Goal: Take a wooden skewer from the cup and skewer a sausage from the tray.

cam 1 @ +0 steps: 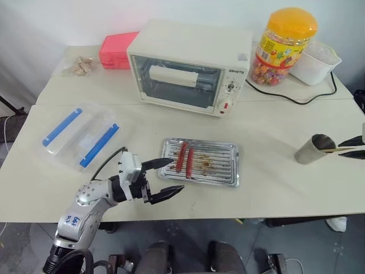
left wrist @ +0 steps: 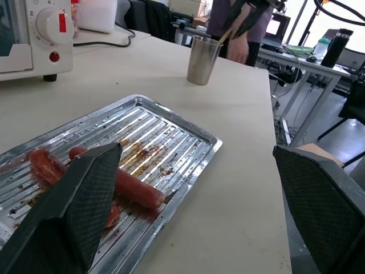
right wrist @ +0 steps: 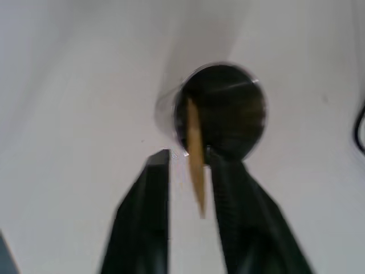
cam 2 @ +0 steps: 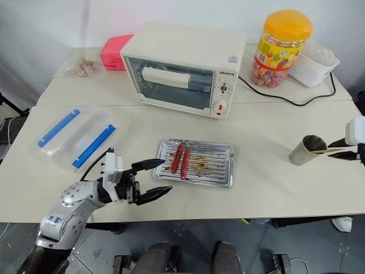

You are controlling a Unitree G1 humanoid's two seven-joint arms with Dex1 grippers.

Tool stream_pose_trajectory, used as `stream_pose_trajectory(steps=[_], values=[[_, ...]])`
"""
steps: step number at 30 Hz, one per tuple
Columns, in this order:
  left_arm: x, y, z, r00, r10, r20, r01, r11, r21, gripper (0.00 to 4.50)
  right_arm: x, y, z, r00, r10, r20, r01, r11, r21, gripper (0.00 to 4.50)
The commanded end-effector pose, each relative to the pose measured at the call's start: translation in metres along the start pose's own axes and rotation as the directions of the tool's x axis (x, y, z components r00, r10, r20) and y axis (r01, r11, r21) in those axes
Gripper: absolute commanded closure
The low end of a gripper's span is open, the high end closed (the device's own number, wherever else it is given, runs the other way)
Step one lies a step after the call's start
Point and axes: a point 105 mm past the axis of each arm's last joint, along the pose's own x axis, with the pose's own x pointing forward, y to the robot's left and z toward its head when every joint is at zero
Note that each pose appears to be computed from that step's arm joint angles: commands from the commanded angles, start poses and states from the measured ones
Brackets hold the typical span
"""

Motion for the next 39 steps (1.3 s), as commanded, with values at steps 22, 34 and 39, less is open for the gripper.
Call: stream_pose_trajectory(steps=[22, 34, 39], values=[[0.0, -0.001, 0.007, 1.0, -0.003, 0.012, 0.003, 1.0, 0.031, 0.0, -0.006, -0.005, 0.007, 0.999, -0.017, 0.045, 0.02, 0.998, -0.054, 4.47], [-0.001, -0.002, 0.005, 1.0, -0.002, 0.01, 0.002, 1.0, 0.027, 0.0, -0.026, -0.017, 0.02, 0.993, -0.066, 0.1, 0.063, 0.997, 0.035, 4.47], [0.001, -0.002, 0.004, 1.0, -0.006, 0.012, 0.006, 1.0, 0.023, 0.0, -0.03, -0.016, 0.018, 0.992, -0.065, 0.107, 0.05, 0.989, 0.142, 4.47]])
